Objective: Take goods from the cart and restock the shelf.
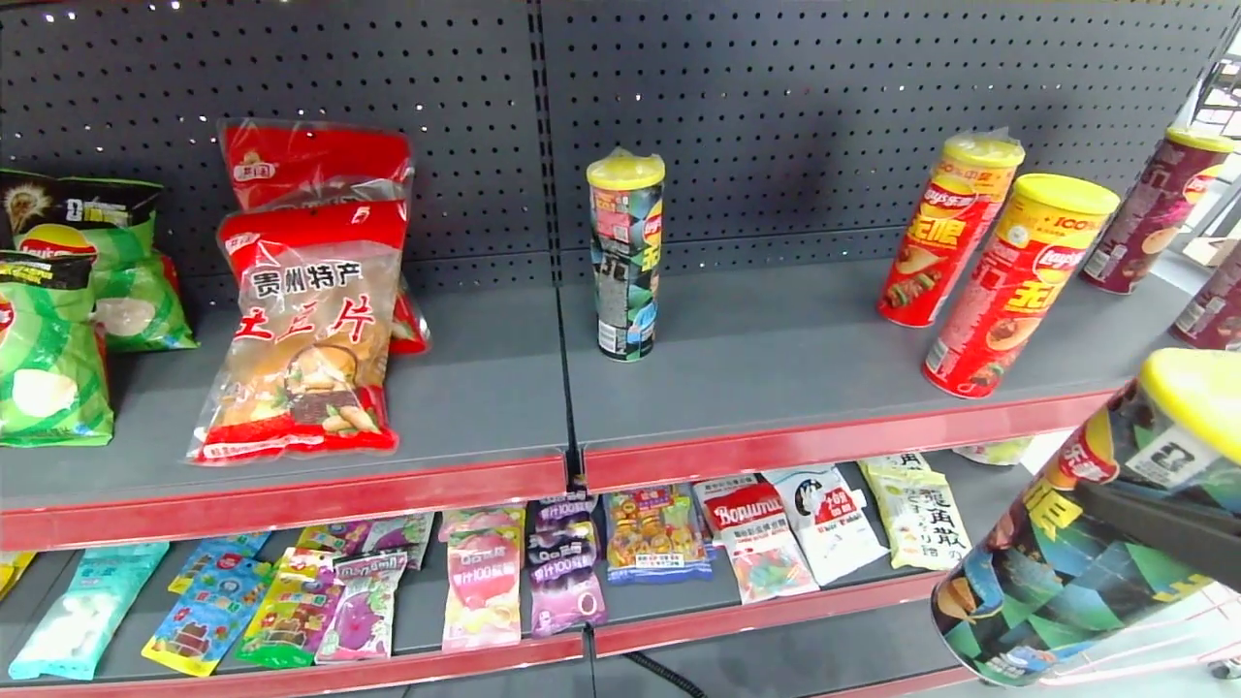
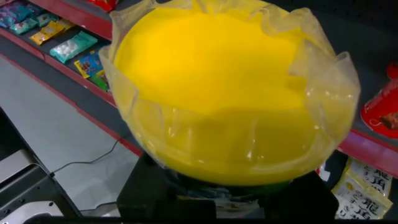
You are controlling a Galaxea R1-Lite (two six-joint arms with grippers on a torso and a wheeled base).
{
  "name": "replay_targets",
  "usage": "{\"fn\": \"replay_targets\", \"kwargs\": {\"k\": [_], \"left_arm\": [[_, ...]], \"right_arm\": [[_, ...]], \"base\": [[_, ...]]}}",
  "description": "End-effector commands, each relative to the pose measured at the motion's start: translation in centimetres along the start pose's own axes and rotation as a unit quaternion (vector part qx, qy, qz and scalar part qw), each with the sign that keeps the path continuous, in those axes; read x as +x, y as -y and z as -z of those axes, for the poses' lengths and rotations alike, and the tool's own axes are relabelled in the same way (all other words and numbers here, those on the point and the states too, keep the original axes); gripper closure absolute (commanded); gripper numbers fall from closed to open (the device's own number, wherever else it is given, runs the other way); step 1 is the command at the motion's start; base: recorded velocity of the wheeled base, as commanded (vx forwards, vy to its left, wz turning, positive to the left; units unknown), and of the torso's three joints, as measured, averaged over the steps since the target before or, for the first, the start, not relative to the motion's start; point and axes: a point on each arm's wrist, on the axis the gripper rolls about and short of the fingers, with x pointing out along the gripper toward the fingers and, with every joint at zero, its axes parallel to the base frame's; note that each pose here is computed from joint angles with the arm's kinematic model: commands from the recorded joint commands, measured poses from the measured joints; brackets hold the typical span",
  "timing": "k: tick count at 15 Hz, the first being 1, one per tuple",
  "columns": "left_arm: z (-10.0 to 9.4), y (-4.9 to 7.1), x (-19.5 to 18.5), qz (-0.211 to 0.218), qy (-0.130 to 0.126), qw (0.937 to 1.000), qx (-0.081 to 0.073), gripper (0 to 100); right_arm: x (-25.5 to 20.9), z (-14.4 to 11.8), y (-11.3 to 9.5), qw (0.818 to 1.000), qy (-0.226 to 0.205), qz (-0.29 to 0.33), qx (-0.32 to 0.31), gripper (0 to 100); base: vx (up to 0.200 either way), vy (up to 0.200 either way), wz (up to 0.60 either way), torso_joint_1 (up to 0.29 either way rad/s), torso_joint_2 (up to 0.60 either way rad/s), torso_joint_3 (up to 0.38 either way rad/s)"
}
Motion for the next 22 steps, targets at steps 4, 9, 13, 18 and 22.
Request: {"fn": "replay_targets", "kwargs": {"k": [4,9,13,18,22], "left_arm": [[0.0,0.0,0.1,0.002,-0.002,1.0000,0.000,0],[0.4,0.3,0.3,0.009,-0.009,0.9999,0.003,0],[0.6,0.3,0.4,0.011,-0.014,0.9998,0.004,0],[0.6,0.4,0.4,0.014,-0.013,0.9998,0.004,0],[-0.6,0.6,2.5,0.069,-0.027,0.9971,0.016,0]], "right_arm": [[0.2,0.1,0.1,1.000,-0.005,-0.001,0.001,100],[0.3,0.1,0.1,1.000,-0.006,-0.001,0.002,100],[0.3,0.2,0.1,1.000,-0.008,-0.001,0.002,100],[0.5,0.2,0.1,1.000,-0.010,-0.001,0.003,100],[0.9,-0.2,0.2,1.000,-0.010,-0.007,0.002,100]], "base": [[0.200,0.000,0.00,0.007,0.00,-0.002],[0.000,0.000,0.00,0.000,0.00,0.000],[0.100,0.000,0.00,-0.001,0.00,0.005],[0.000,0.000,0.00,0.000,0.00,0.000],[0.000,0.000,0.00,0.000,0.00,0.000]]}}
